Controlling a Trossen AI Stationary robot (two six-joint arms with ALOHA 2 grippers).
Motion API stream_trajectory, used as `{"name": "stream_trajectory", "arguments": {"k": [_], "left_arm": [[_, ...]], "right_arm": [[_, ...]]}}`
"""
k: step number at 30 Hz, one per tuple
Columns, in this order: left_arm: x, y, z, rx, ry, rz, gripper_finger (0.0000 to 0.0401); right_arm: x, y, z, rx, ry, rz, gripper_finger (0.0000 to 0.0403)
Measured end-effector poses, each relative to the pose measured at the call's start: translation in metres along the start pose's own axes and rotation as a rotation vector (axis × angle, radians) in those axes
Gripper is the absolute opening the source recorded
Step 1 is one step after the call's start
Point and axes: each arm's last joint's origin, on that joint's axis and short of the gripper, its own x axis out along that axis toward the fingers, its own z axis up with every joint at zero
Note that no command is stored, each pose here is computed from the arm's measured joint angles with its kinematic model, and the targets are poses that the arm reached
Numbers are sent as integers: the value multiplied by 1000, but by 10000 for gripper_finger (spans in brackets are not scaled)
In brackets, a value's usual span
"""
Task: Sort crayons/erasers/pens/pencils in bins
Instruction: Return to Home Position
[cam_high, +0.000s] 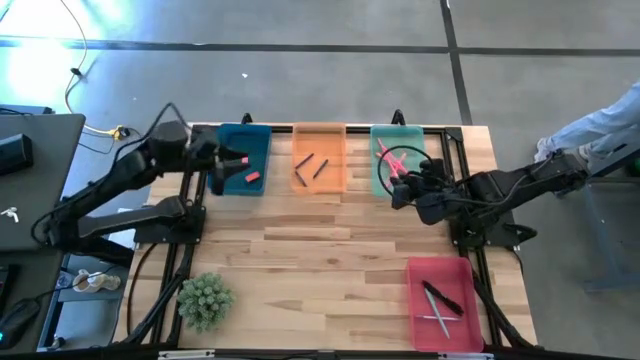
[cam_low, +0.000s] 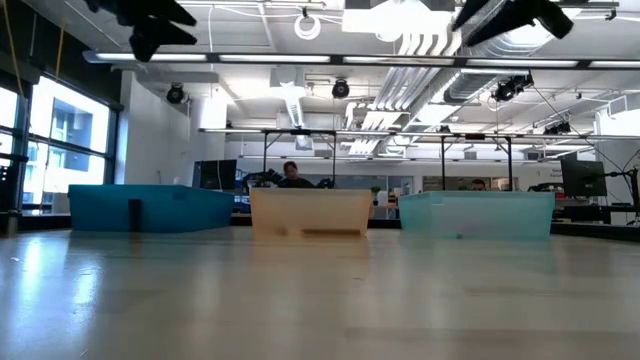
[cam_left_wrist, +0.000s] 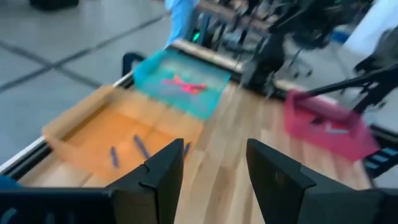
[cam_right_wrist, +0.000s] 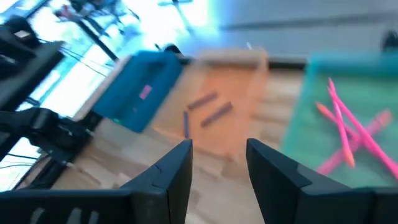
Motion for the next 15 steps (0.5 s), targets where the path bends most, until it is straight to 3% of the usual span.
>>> {"name": "stream_trajectory", "arguments": {"k": [9,15], "left_arm": [[-9,-2,-53,-101,-178,-106,161],[1,3,-92,-171,-236,-175,161]], "right_arm": [[8,24,24,-220,-168,130,144],[14,27,38,-206,-234,135,144]]}}
